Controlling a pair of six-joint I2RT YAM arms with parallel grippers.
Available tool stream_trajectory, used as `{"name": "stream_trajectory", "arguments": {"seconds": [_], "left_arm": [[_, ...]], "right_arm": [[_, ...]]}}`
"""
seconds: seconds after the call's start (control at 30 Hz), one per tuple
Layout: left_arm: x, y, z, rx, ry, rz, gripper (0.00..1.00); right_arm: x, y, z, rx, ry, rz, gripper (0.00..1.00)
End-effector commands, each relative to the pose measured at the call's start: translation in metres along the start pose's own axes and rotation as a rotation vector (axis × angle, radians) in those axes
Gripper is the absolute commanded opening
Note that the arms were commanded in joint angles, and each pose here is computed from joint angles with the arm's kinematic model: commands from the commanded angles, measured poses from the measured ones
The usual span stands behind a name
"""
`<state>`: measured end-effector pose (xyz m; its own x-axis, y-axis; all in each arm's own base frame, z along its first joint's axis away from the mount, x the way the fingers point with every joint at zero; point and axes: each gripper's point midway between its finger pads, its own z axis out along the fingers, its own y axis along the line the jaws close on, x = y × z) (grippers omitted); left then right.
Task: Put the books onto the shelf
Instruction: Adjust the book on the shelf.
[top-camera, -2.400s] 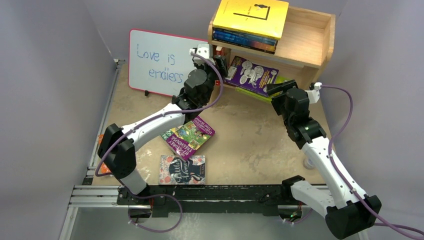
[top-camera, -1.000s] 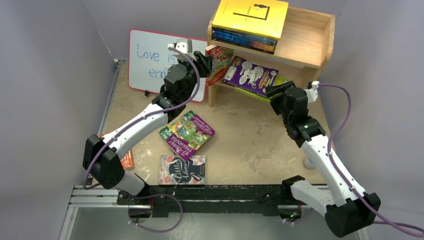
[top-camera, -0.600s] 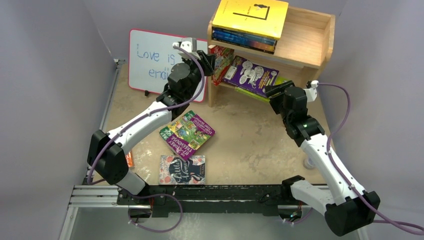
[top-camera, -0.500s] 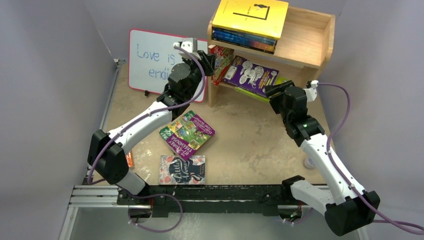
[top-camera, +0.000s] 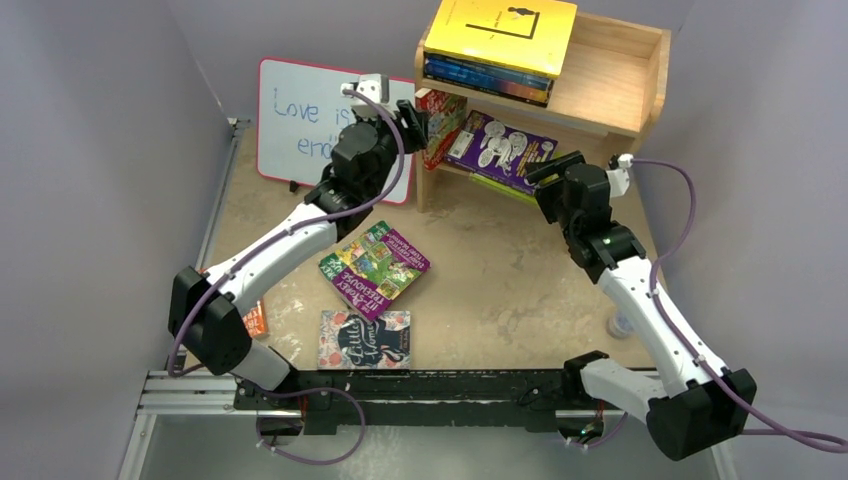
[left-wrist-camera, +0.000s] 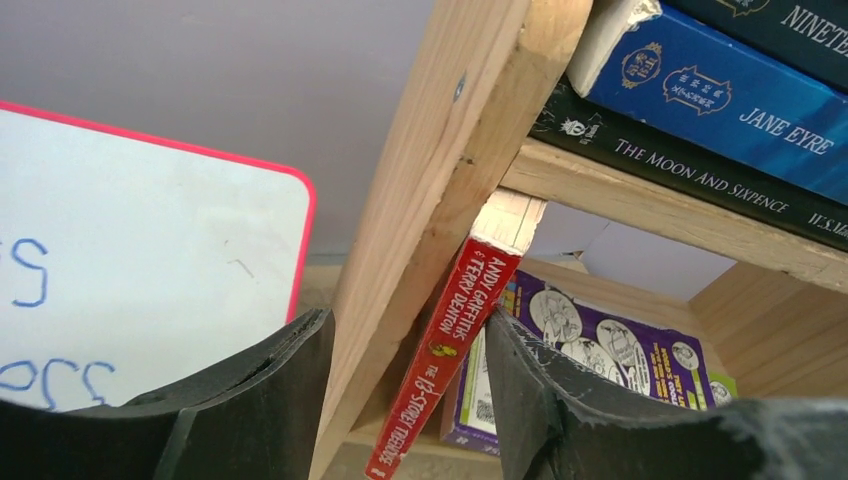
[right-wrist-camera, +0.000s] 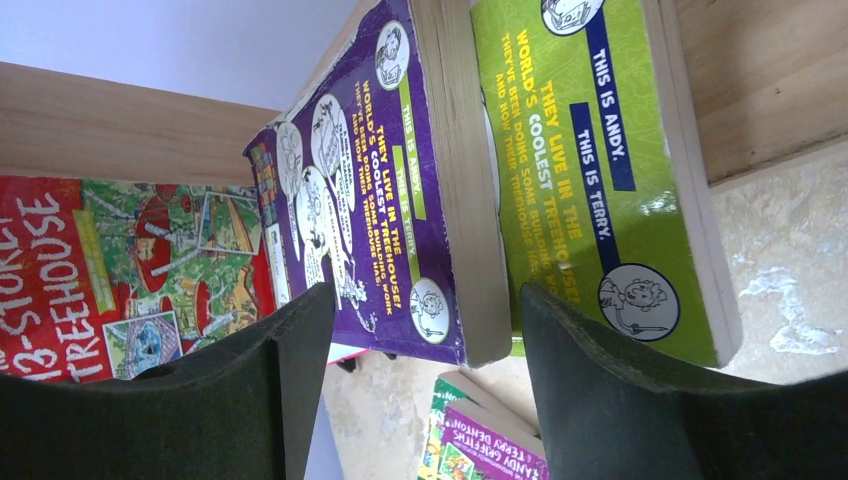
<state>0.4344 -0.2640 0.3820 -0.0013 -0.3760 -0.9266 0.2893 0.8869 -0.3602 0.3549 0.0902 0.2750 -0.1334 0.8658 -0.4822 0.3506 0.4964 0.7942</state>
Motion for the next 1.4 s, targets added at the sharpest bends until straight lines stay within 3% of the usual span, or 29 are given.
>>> {"name": "stream_trajectory", "arguments": {"seconds": [0.0,0.17,0.43,0.6,0.73,0.9,1.03,1.37], "left_arm": [[-0.041,0.019,-0.021,-0.073,-0.052,0.008,0.57],[-0.044,0.013,-0.032,-0.023,-0.056,0.001,0.60],[-0.047,-0.003,-0.035,0.064,-0.042,0.022,0.60],[-0.035,-0.028,-0.051,0.273,-0.034,0.121,0.60],[-0.026,-0.053,-0.070,0.459,-0.095,0.240,0.60],[0.013,-0.095,-0.094,0.568,-0.151,0.643,0.64],[0.030,-0.123,-0.092,0.621,-0.185,0.722,0.68],[0.077,-0.139,-0.052,0.538,-0.311,1.030,0.76]], "right_arm": [[0.014,-0.014,0.007,0.066,0.055,0.006,0.70],[0.016,-0.005,0.009,0.014,0.063,0.015,0.60],[-0.002,0.009,0.003,-0.035,0.003,0.034,0.35],[-0.011,0.022,-0.005,-0.080,-0.016,0.043,0.20],[-0.018,0.034,-0.016,-0.129,-0.025,0.052,0.11],[-0.022,0.046,-0.023,-0.163,-0.019,0.067,0.09],[-0.023,0.054,-0.026,-0.182,-0.008,0.072,0.08],[-0.029,0.067,-0.030,-0.201,-0.008,0.096,0.07]]}}
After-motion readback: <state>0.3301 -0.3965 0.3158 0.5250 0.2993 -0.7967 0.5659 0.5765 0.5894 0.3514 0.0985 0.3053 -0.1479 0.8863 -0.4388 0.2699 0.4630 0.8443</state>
